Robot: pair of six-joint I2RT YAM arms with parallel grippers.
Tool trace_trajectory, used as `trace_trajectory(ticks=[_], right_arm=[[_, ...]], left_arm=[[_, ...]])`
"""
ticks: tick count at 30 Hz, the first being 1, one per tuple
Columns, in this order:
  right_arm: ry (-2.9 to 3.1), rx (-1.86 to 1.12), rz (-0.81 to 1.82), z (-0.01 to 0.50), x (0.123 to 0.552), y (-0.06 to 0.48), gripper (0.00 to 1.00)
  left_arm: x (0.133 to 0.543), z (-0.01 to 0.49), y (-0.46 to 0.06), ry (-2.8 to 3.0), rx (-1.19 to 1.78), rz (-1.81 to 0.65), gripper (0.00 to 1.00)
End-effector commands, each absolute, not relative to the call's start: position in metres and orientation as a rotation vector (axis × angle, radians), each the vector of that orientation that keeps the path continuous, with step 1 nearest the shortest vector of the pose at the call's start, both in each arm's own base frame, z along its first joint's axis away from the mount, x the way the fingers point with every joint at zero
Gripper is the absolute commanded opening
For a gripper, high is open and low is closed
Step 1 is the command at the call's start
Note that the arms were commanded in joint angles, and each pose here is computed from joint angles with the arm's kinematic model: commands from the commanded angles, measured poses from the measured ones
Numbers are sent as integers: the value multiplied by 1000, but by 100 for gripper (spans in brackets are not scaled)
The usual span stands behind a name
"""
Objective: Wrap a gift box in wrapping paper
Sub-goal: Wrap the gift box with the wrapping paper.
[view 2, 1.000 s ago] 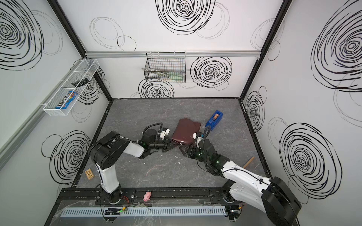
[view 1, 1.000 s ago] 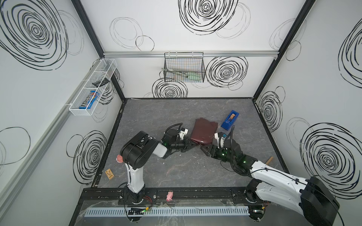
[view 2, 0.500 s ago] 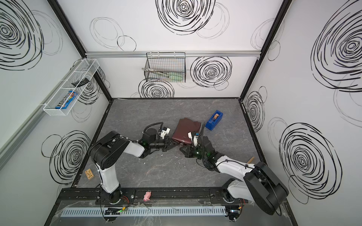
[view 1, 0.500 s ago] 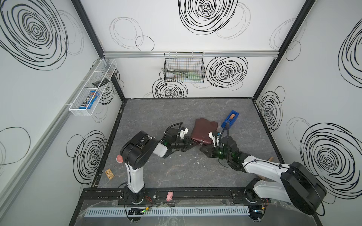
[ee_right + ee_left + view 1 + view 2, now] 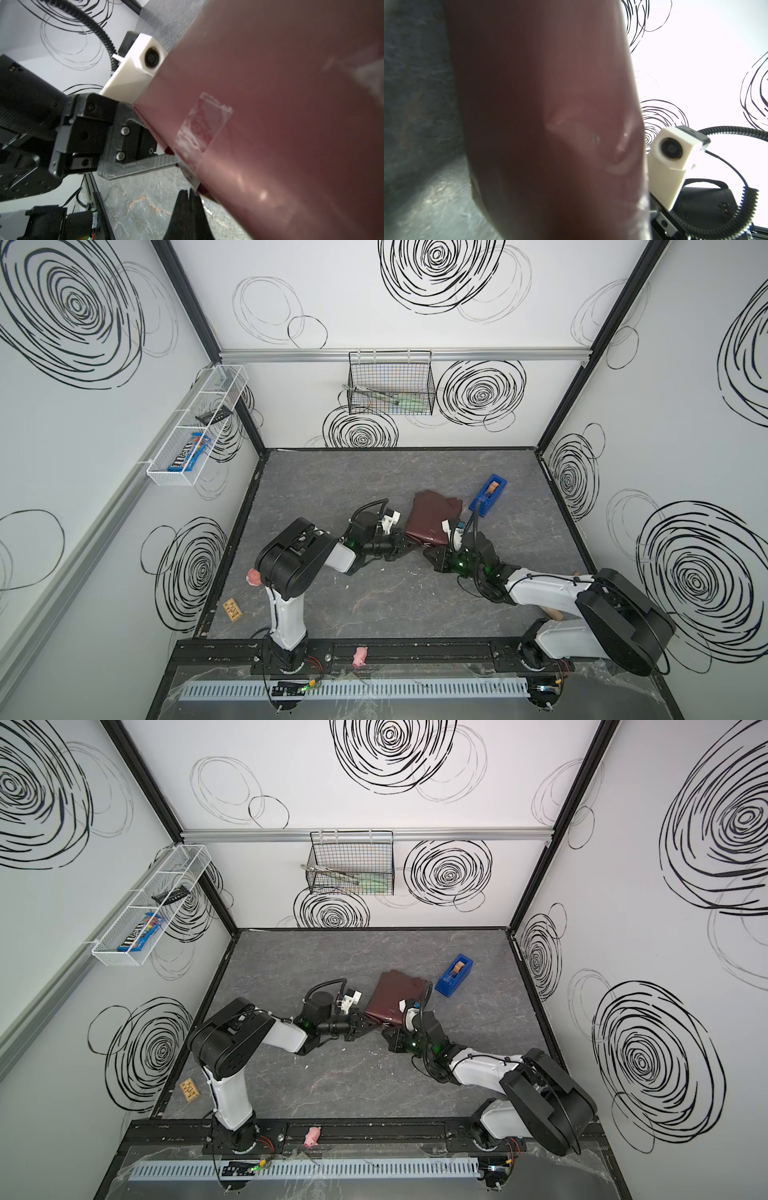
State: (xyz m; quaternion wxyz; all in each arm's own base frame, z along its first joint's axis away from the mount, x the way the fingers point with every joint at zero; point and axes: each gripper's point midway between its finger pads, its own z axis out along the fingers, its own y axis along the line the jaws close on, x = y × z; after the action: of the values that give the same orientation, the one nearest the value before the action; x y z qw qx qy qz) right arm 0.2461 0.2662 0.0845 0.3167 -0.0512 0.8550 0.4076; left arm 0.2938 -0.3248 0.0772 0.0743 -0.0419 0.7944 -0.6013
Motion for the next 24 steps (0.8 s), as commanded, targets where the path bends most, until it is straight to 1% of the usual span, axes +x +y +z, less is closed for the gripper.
trace_trajectory(ticks=[1, 9, 15, 24], right_arm=[[2171, -63, 1015, 93, 263, 264, 0], [2199, -40, 974, 74, 271, 272, 0], [2225, -49, 954, 66, 263, 274, 0], [2200, -71, 950, 82, 253, 268, 0]], left_arm=[[298, 87, -330, 2333, -63, -1826, 0], [299, 87, -329, 2332, -63, -1823, 0], [299, 86, -329, 2334, -63, -1820, 0], [299, 84, -330, 2336, -65, -1820, 0]])
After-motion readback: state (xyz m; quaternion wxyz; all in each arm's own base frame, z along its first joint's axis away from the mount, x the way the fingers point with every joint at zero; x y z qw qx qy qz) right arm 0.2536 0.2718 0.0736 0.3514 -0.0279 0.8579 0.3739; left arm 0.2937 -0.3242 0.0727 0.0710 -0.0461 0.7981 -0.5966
